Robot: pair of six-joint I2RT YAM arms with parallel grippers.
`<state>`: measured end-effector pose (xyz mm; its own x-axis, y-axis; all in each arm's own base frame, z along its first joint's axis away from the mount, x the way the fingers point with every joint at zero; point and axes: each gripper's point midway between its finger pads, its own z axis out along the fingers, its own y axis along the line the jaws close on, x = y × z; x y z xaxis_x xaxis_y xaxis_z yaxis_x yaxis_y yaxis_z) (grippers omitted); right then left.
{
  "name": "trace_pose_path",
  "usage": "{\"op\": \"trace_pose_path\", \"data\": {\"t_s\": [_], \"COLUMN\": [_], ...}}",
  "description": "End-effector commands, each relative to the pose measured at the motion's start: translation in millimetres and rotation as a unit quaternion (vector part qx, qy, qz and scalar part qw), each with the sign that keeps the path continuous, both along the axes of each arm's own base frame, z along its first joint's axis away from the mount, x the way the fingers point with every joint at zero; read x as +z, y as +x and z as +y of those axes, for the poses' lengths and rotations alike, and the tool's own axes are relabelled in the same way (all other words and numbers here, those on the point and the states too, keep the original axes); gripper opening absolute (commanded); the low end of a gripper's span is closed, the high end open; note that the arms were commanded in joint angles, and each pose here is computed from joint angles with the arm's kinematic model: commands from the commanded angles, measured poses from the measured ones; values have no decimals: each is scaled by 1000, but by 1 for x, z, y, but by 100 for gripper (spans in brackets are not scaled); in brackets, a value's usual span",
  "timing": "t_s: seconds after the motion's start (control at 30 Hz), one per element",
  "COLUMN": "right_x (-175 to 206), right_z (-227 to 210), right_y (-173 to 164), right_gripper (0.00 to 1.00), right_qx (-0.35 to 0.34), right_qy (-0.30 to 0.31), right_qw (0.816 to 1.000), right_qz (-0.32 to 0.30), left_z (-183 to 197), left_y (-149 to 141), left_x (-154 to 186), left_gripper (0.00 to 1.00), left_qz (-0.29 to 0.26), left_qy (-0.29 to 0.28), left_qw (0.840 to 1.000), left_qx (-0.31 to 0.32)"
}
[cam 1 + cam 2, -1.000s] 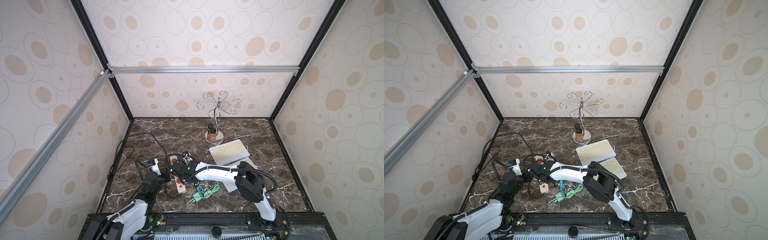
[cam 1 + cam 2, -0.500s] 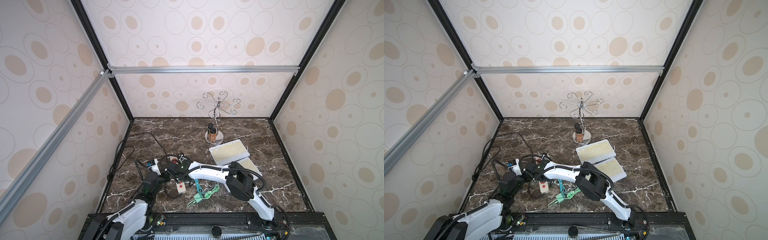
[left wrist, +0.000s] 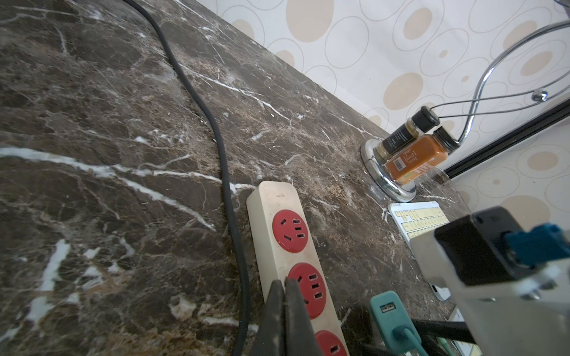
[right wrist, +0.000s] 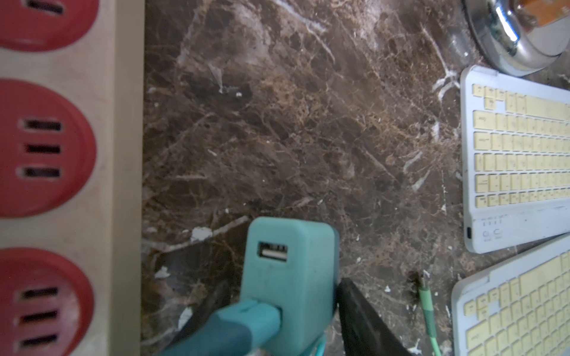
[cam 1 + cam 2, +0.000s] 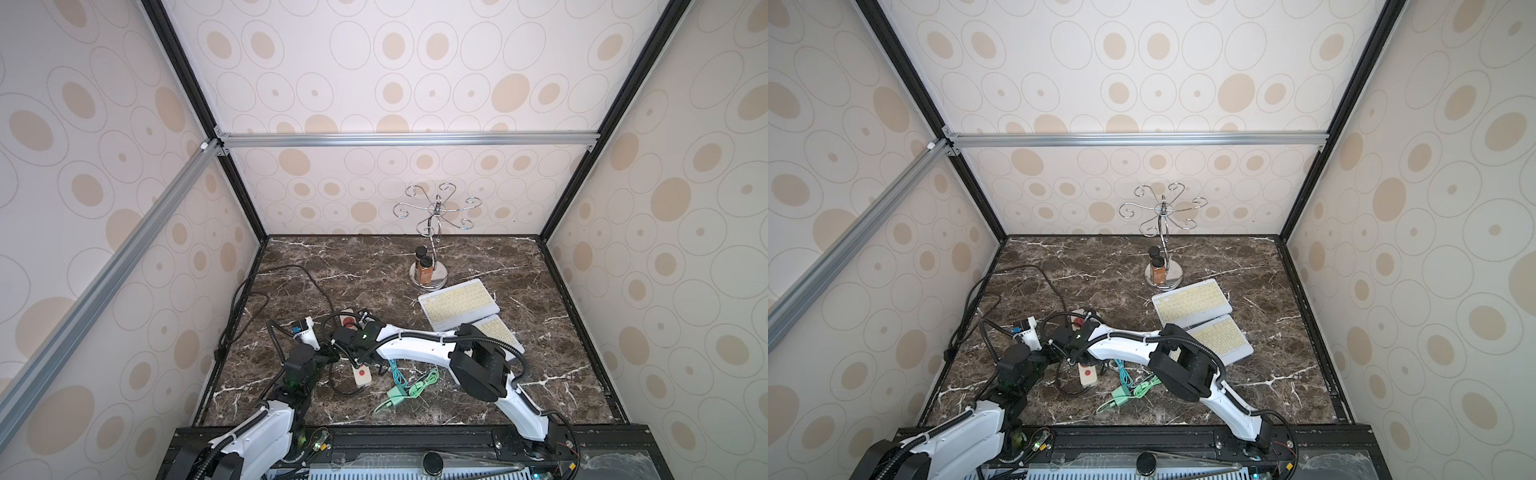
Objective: Unplug the wireless keyboard
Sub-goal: Place the plug at the center of the board, then reset both arms
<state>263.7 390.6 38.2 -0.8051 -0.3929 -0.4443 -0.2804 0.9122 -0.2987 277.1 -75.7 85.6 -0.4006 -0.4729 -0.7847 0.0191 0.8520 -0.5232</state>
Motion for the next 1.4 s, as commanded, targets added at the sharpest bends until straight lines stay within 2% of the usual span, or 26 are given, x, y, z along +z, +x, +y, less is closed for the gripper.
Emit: {"op": "trace_pose_path", "data": {"t_s": [0.0, 0.13, 0.17, 0.23, 0.3, 0.33, 0.37, 0.43, 0.53, 0.67, 0.73, 0.8, 0.9, 0.97, 1.0, 1.07, 1.1, 1.13, 1.17, 1.2, 1.23, 1.27, 1.37], "right_x": [43, 71, 77, 88, 101, 110, 118, 138, 168, 204, 212, 214, 236, 242, 236, 211, 192, 181, 162, 144, 132, 126, 116], "right_z": [2, 8, 10, 9, 7, 4, 1, -8, -37, -101, -116, -133, -186, -221, -237, -273, -300, -325, -340, -342, -347, -354, -364], "right_y": [2, -4, -7, -13, -19, -21, -24, -26, -19, 16, 35, 51, 70, 76, 80, 86, 88, 85, 85, 88, 88, 88, 90], "right_gripper": [65, 81, 86, 93, 95, 95, 95, 96, 96, 98, 98, 86, 84, 84, 84, 86, 87, 88, 88, 88, 88, 88, 89], "right_qx": [-1, 18, 25, 30, 36, 38, 40, 42, 21, -50, -48, -22, -56, -75, -75, -73, -101, -149, -160, -138, -133, -137, -124], "right_qy": [48, 114, 132, 159, 179, 188, 196, 214, 217, 192, 188, 127, 20, -36, -50, -71, -72, -53, -17, 26, 47, 56, 26], "right_qw": [999, 993, 991, 987, 983, 981, 980, 976, 973, 969, 967, 966, 942, 920, 913, 913, 913, 908, 916, 928, 930, 925, 908], "right_qz": [-17, -22, -20, -14, -10, -9, -10, -21, -73, -145, -167, -225, -329, -383, -397, -396, -389, -388, -368, -346, -339, -351, -400], "left_z": [0, -8, -10, -11, -11, -10, -8, -2, 13, 27, 37, 51, 91, 104, 105, 105, 104, 104, 103, 102, 103, 105, 95], "left_y": [7, 18, 20, 23, 24, 25, 26, 29, 33, 28, 23, 17, 6, 0, 0, 2, 5, 8, 12, 16, 18, 21, 35], "left_x": [14, 44, 53, 70, 88, 95, 105, 119, 137, 153, 154, 153, 128, 113, 107, 100, 98, 94, 88, 83, 81, 82, 80], "left_gripper": [6, 15, 21, 44, 79, 92, 100, 100, 100, 100, 100, 100, 100, 100, 100, 100, 100, 100, 100, 100, 100, 100, 100], "left_qz": [-6, -24, -28, -42, -69, -79, -93, -107, -127, -197, -218, -234, -198, -179, -174, -169, -164, -157, -151, -148, -149, -149, -152], "left_qy": [6, -8, -14, -24, -25, -19, -7, 30, 93, 161, 186, 214, 264, 283, 291, 303, 312, 321, 331, 338, 338, 350, 368], "left_qw": [1000, 1000, 999, 999, 997, 997, 996, 994, 987, 965, 954, 940, 916, 906, 904, 902, 901, 900, 899, 898, 897, 890, 890], "left_qx": [7, -5, -7, -6, -7, -5, -3, 8, 37, 68, 90, 127, 230, 259, 261, 256, 254, 251, 244, 241, 243, 253, 222]}}
